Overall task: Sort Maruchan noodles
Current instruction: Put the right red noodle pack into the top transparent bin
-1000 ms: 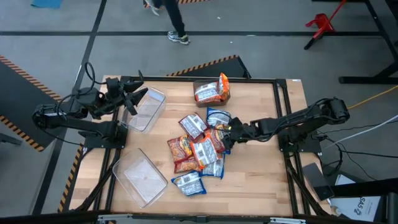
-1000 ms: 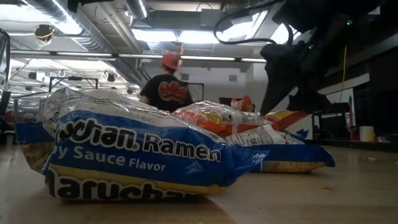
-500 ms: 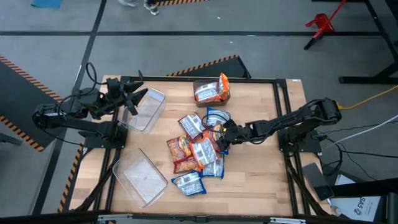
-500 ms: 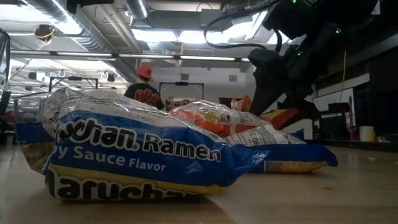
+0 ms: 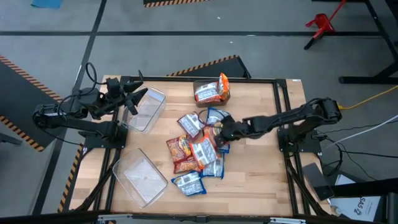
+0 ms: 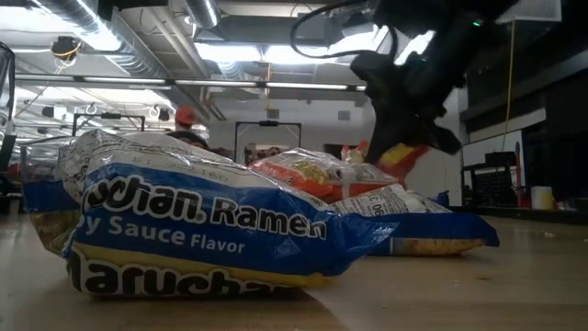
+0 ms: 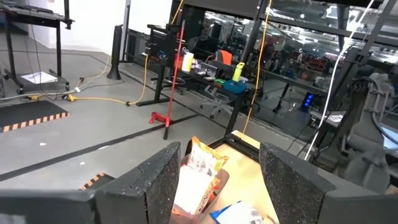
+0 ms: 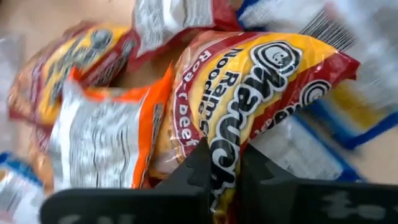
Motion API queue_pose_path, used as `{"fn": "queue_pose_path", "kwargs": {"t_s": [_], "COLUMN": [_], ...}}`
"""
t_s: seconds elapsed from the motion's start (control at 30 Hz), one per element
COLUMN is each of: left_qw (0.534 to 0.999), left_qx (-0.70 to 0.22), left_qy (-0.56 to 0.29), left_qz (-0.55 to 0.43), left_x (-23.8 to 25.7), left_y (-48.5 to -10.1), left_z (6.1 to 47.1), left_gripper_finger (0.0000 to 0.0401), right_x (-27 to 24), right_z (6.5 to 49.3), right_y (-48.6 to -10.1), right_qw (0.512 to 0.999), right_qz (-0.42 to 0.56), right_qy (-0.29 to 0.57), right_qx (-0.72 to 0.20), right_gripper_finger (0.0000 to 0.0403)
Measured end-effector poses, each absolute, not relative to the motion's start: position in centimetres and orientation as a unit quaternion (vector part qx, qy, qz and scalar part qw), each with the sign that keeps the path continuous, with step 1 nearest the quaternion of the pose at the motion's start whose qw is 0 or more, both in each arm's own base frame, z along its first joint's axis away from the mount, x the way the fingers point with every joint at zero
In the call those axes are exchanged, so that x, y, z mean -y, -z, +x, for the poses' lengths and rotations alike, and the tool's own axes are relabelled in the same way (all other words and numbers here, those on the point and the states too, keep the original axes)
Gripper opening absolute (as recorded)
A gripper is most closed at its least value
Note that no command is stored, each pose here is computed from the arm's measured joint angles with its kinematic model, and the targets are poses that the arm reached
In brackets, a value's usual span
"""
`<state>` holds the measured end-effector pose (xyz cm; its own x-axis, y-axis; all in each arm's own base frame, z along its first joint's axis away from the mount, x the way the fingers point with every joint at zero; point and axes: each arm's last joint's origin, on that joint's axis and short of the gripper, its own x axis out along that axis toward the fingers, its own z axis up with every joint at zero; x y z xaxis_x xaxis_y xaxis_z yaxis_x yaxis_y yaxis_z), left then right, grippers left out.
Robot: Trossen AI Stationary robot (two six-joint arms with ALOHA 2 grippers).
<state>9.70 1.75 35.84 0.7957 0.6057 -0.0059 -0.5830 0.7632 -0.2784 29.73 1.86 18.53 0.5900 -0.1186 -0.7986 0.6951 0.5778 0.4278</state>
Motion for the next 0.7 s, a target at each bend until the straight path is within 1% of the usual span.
{"fn": "queue_pose_path", "kwargs": {"t_s": [0.1,0.27,0.37,0.47,0.53,0.6,0.7], "left_qw": [0.938,0.938,0.938,0.938,0.937,0.938,0.939], "left_qx": [0.042,0.042,0.042,0.042,0.047,0.059,0.074], "left_qy": [-0.317,-0.317,-0.317,-0.319,-0.32,-0.314,-0.305], "left_qz": [-0.134,-0.134,-0.134,-0.13,-0.132,-0.136,-0.142], "left_x": [-1.7,-1.7,-1.8,-1.8,-1.8,-1.8,-1.7], "left_y": [-35.8,-35.8,-35.8,-35.8,-35.9,-36.2,-36.5], "left_z": [9.7,9.7,9.7,9.7,9.7,9.4,9.0], "left_gripper_finger": [0.0212,0.0212,0.0212,0.0212,0.0212,0.0212,0.0212], "right_x": [-0.8,1.9,3.4,4.8,5.8,6.8,8.3], "right_z": [30.3,31.3,32.2,33.2,34.2,35.7,38.5], "right_y": [-20.7,-26.1,-29.2,-31.5,-31.9,-31.4,-30.2], "right_qw": [0.81,0.826,0.85,0.876,0.887,0.897,0.916], "right_qz": [0.356,0.294,0.259,0.247,0.253,0.266,0.292], "right_qy": [0.266,0.298,0.316,0.316,0.309,0.293,0.241], "right_qx": [-0.382,-0.377,-0.332,-0.269,-0.231,-0.199,-0.134], "right_gripper_finger": [0.0011,0.0013,0.0009,0.0009,0.0009,0.0009,0.0009]}}
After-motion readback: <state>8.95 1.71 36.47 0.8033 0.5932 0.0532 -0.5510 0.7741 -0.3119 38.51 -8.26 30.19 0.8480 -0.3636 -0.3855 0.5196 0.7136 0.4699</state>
